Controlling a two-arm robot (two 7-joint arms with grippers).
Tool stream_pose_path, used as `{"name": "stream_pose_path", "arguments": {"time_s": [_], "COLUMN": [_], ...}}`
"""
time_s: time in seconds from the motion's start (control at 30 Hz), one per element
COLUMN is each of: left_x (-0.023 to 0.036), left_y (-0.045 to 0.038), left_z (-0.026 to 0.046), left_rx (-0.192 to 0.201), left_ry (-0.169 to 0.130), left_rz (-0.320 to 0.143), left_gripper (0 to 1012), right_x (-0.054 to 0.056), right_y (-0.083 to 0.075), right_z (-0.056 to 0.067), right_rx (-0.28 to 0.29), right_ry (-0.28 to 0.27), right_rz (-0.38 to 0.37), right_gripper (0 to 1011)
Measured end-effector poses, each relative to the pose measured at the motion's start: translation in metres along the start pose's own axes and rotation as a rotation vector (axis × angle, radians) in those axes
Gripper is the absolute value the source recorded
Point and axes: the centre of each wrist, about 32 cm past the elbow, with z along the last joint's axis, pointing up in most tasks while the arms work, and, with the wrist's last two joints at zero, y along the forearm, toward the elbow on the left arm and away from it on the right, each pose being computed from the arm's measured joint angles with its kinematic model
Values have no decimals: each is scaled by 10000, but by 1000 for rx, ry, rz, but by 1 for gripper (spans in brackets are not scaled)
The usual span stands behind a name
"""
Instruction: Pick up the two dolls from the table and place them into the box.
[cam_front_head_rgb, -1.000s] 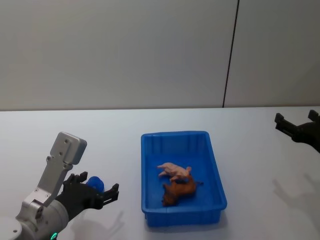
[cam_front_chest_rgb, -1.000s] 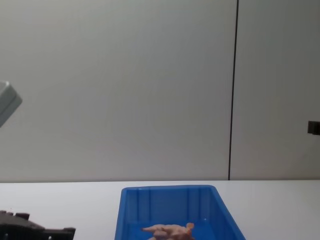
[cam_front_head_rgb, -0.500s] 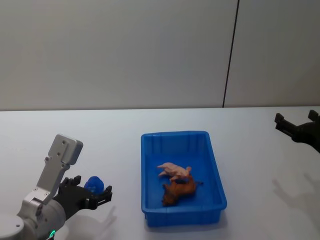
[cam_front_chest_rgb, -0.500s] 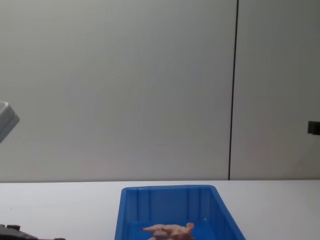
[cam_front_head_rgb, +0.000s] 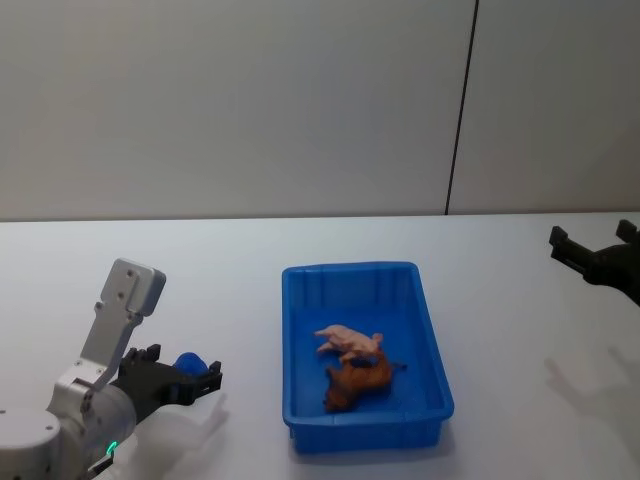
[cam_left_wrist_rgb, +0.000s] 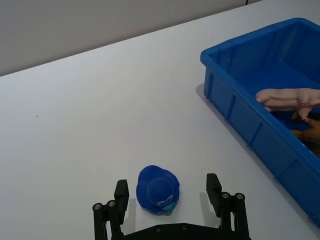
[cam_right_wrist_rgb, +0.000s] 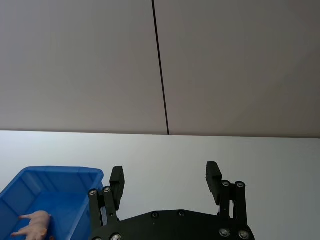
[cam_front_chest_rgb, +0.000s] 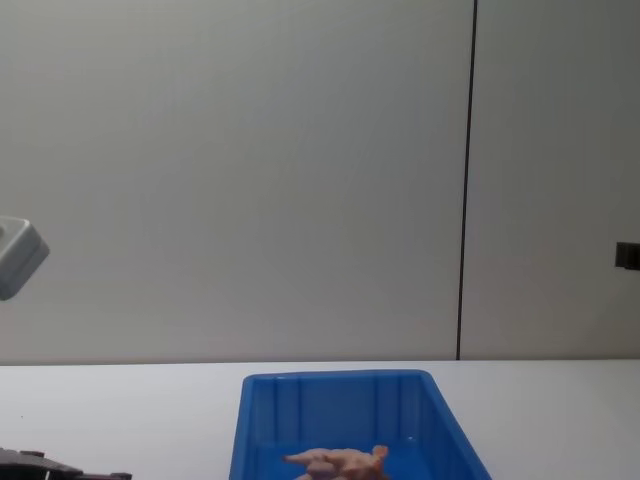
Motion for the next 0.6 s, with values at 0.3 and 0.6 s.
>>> {"name": "stream_pose_path", "arguments": {"time_s": [0.3, 0.6], "left_x": [46, 83], "left_y": [-135, -235], "left_z": [8, 15], "left_rx": [28, 53], "left_ry": [2, 2], "left_rz": [-1, 2], "left_gripper": [999, 999], "right_x": [0, 0], "right_y": [0, 0], "right_z": [0, 0], "right_rx": [0, 0], "right_ry": [0, 0], "right_rz": [0, 0], "right_gripper": [1001, 1001]}}
